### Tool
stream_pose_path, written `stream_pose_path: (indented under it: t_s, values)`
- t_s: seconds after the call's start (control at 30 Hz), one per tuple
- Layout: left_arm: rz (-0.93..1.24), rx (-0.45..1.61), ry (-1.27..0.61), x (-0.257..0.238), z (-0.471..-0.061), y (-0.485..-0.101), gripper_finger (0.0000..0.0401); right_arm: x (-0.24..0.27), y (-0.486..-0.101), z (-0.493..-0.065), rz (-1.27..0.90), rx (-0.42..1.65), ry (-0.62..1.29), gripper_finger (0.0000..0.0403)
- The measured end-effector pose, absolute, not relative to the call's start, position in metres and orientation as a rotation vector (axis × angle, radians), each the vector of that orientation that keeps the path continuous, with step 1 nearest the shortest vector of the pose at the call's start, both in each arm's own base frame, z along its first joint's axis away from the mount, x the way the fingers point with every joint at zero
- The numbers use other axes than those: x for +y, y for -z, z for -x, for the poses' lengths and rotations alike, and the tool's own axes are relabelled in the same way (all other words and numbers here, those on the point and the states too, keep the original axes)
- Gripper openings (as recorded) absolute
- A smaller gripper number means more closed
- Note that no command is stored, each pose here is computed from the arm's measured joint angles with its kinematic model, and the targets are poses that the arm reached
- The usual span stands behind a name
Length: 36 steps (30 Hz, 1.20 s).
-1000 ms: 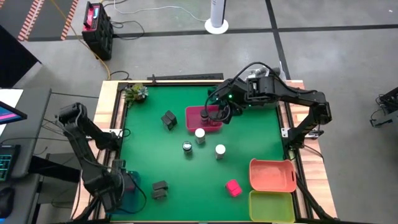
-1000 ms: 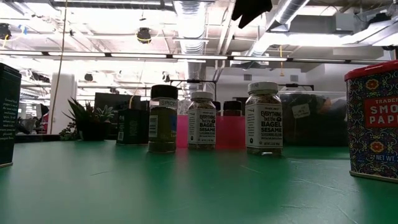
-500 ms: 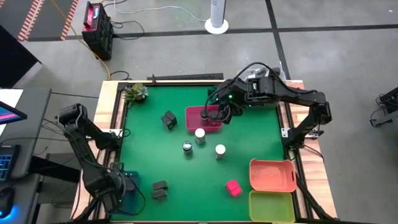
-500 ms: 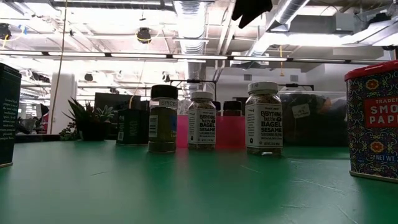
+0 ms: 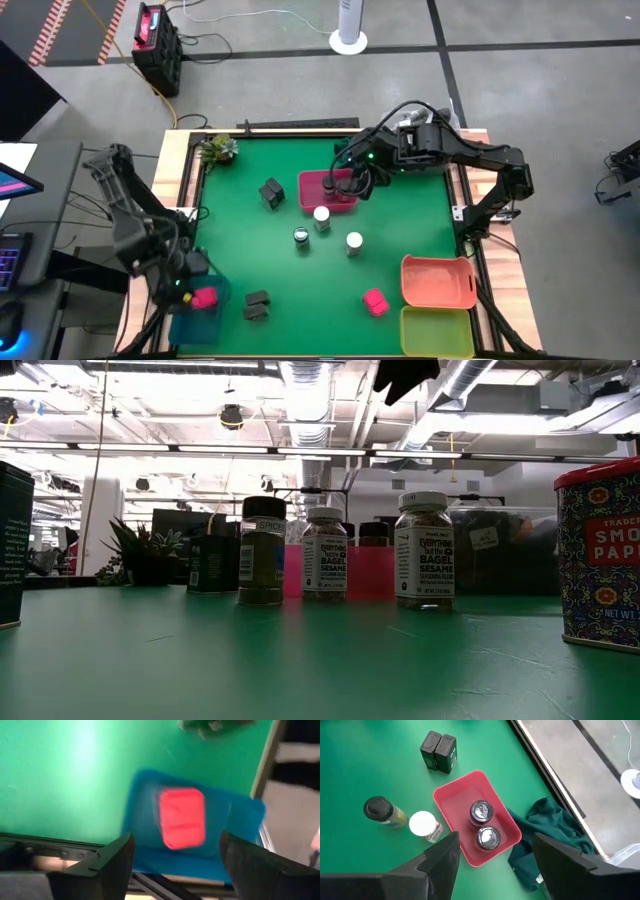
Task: Sort spices by type
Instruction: Put the red seasoning can into the blue bin
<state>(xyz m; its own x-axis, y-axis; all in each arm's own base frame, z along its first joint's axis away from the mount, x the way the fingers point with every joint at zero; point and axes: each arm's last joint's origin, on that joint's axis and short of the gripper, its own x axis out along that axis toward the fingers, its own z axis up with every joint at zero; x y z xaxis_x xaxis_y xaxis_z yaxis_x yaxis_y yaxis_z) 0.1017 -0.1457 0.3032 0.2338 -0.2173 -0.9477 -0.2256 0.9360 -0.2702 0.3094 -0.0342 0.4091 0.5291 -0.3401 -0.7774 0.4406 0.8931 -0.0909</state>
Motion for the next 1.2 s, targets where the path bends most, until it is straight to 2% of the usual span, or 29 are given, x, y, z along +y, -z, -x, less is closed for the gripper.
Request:
stream_pose_path:
  t_s: [0.17, 0.37, 0.7, 0.97, 1.2]
  values:
    - [0.448, 1.31, -0.136, -0.117, -0.119, -0.307, 0.0277, -0.013, -0.407, -0.309, -0.219, 0.928, 0.373, 0.0276]
    - [0.503, 1.153, -0.263, -0.087, -0.139, -0.313, 0.0277, 0.024, -0.389, -0.306, -0.371, 1.028, 0.341, 0.0276]
    - [0.488, 0.985, -0.288, -0.058, -0.184, -0.324, 0.0277, 0.103, -0.344, -0.297, -0.628, 1.123, 0.391, 0.0276]
    - [0.356, 0.903, -0.349, -0.032, -0.216, -0.347, 0.0277, 0.14, -0.323, -0.278, -0.638, 1.198, 0.404, 0.0276]
    - [0.391, 0.833, -0.358, -0.009, -0.249, -0.358, 0.0277, 0.176, -0.305, -0.265, -0.718, 1.196, 0.373, 0.0276]
